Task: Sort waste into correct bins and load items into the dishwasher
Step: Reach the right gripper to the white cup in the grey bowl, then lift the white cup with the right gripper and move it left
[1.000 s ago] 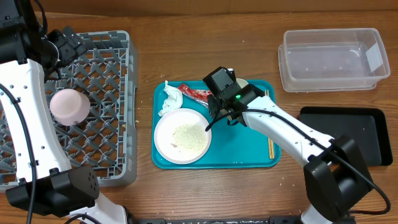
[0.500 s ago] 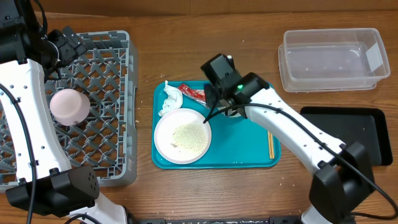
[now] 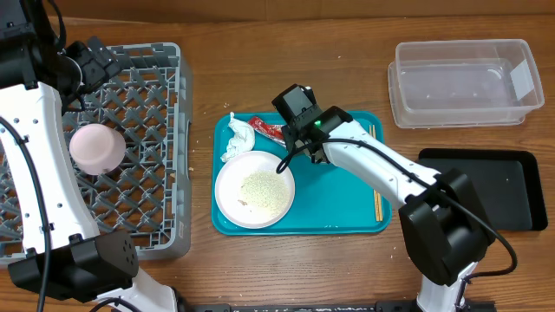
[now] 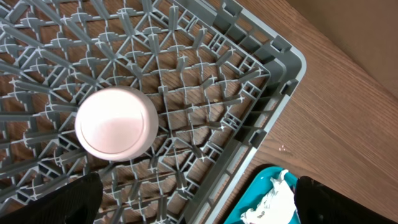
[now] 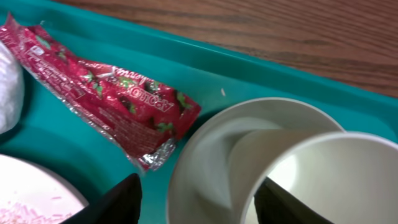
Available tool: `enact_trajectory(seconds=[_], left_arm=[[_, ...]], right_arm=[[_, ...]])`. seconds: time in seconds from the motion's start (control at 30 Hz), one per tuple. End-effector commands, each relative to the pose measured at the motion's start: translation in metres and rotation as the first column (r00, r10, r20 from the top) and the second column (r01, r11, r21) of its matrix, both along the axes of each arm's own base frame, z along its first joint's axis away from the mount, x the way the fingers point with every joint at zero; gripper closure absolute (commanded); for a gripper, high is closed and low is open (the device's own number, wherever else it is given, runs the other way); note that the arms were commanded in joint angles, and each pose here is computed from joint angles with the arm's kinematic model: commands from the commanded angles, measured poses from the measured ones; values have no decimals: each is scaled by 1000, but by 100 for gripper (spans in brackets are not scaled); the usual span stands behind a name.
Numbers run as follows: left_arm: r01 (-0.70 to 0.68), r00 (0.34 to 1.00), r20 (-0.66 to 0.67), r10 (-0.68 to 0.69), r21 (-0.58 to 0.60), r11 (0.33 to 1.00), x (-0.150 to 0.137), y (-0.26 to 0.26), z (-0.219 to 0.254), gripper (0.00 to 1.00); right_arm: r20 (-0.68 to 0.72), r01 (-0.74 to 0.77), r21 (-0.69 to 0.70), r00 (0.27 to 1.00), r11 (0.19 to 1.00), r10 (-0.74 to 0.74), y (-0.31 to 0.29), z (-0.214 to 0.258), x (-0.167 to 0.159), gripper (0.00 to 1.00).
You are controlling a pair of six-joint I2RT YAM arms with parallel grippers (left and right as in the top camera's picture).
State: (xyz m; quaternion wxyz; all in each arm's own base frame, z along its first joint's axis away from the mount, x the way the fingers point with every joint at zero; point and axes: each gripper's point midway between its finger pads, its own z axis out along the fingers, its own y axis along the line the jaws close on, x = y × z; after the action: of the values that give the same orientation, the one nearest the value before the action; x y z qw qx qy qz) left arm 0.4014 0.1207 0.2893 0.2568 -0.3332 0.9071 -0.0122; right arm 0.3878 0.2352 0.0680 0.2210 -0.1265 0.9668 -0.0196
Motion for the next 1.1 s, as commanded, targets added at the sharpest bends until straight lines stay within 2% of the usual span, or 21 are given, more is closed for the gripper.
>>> enact_trajectory(seconds=[0.0, 0.17, 0.3, 0.5, 0.6, 0.73, 0.83, 0.9, 1.0, 1.07], left_arm=[[-7, 1000, -1, 7, -7, 1000, 2, 1, -2, 0], [-7, 1000, -1, 7, -7, 1000, 2, 1, -2, 0], [-7, 1000, -1, 7, -7, 1000, 2, 1, -2, 0], [-7, 1000, -1, 7, -7, 1000, 2, 1, -2, 0], [-7, 1000, -1, 7, -8, 1000, 2, 1, -2, 0], [-7, 1000, -1, 7, -7, 1000, 2, 1, -2, 0], [-7, 1000, -1, 7, -7, 1000, 2, 1, -2, 0], [-7, 1000, -1, 7, -7, 1000, 2, 1, -2, 0], [-7, 1000, -1, 7, -7, 1000, 2, 1, -2, 1], [-7, 1000, -1, 7, -8, 1000, 2, 1, -2, 0]], right_arm=[[74, 32, -44, 997, 999, -29, -10, 13, 11, 49], [83, 43, -55, 996, 998, -39, -13, 17, 12, 77], [115, 86, -26, 990, 996, -83, -13, 44, 19, 96], [191, 138, 45, 971, 989, -144, -21, 119, 32, 96], [229, 208, 114, 946, 971, -230, -40, 167, 39, 96], [207, 273, 230, 924, 934, -321, -72, 211, 47, 96], [63, 189, 446, 968, 875, -242, -60, 225, 42, 96], [-26, 114, 601, 992, 791, -124, -39, 234, 34, 96], [-58, -3, 762, 996, 648, 73, -4, 249, 19, 96], [-36, -66, 803, 987, 592, 159, 18, 255, 10, 96]])
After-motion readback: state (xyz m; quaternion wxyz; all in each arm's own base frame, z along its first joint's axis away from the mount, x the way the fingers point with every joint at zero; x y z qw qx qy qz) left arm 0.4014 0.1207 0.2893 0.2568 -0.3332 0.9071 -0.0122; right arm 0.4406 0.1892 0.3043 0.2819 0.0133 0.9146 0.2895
